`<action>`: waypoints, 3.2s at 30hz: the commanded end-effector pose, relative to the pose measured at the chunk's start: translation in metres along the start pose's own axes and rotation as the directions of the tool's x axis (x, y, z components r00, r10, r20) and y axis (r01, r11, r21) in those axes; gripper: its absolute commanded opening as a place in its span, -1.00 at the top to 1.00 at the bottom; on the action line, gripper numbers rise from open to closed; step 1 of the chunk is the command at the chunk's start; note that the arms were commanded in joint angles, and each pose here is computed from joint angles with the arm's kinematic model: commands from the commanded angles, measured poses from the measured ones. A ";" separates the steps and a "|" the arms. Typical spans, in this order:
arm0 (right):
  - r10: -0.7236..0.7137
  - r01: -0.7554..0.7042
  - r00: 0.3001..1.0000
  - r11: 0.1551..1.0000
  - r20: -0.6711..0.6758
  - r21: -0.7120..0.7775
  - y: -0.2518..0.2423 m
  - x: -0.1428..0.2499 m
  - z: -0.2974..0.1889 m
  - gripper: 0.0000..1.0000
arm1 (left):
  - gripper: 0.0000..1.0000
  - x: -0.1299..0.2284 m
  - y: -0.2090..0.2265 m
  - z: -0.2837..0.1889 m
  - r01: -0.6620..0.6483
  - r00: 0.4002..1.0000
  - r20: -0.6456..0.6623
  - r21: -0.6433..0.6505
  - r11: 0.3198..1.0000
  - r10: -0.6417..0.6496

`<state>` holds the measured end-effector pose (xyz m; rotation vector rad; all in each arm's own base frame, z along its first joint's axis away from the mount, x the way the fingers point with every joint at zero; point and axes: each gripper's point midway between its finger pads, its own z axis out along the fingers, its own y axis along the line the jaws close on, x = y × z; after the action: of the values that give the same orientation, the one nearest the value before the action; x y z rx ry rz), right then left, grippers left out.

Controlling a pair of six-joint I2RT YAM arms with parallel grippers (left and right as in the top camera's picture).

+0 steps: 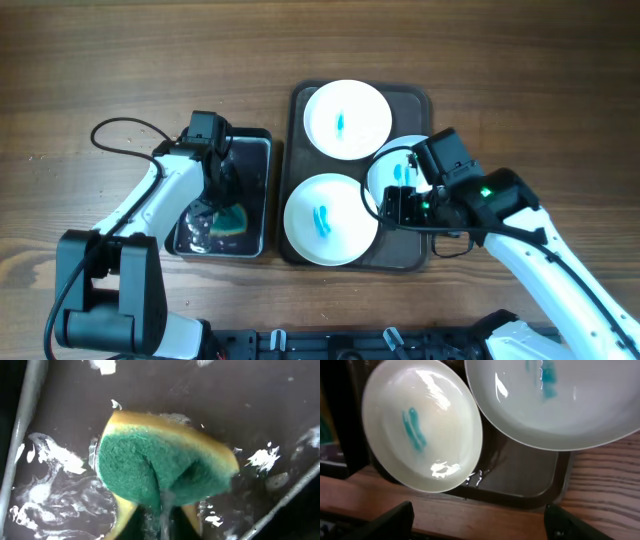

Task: Clean dirty plates on tray and stack at the side

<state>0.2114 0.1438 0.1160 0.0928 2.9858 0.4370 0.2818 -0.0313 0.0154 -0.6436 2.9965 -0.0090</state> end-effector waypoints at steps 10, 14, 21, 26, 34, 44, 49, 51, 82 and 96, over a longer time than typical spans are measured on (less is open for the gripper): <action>-0.020 0.015 0.996 0.998 -0.084 -0.061 0.003 0.005 0.053 -0.50 | 0.92 -0.009 -0.014 -0.042 -0.086 0.996 0.006 0.050 0.995 0.086; -0.053 0.047 0.995 0.996 -0.082 -0.073 0.002 0.004 0.065 -0.32 | 0.92 -0.017 -0.019 -0.070 -0.108 0.993 0.047 0.069 0.992 0.105; -0.067 0.046 0.985 0.990 -0.156 -0.136 0.003 0.017 0.104 0.26 | 0.92 -0.020 -0.027 -0.115 -0.145 0.987 0.091 0.127 0.981 0.134; -0.033 0.030 0.994 0.999 -0.107 -0.033 -0.014 0.004 0.120 0.45 | 0.92 -0.013 -0.033 -0.119 -0.148 0.988 0.076 0.171 0.974 0.137; 0.072 -0.072 0.997 0.997 0.038 0.002 -0.016 -0.031 0.128 0.91 | 0.92 -0.004 -0.070 -0.118 -0.233 0.971 0.101 0.230 0.945 0.215; 0.154 -0.156 0.985 0.987 0.076 0.026 -0.021 -0.037 0.127 0.91 | 0.92 0.030 -0.150 -0.080 -0.313 0.945 0.019 0.357 0.880 0.328; 0.176 -0.177 0.980 0.984 0.095 0.010 -0.018 -0.043 0.127 0.91 | 0.92 0.064 -0.181 -0.040 -0.350 0.912 -0.075 0.373 0.859 0.404; 0.175 -0.176 0.980 0.984 0.095 0.006 -0.017 -0.043 0.127 0.91 | 0.92 0.075 -0.190 -0.023 -0.358 0.903 -0.100 0.365 0.860 0.418; 0.171 -0.171 0.982 0.985 0.083 -0.009 -0.014 -0.041 0.127 0.91 | 0.92 0.146 -0.221 0.012 -0.321 0.812 -0.238 0.582 0.747 0.534; 0.171 -0.171 0.982 0.985 0.081 -0.008 -0.015 -0.041 0.127 0.91 | 0.92 0.089 -0.132 0.038 -0.343 0.904 -0.213 0.153 0.927 0.370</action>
<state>0.2634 0.1715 0.0011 0.3293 2.9178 0.5089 0.2562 -0.2645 0.0087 0.0904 3.2029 -0.7970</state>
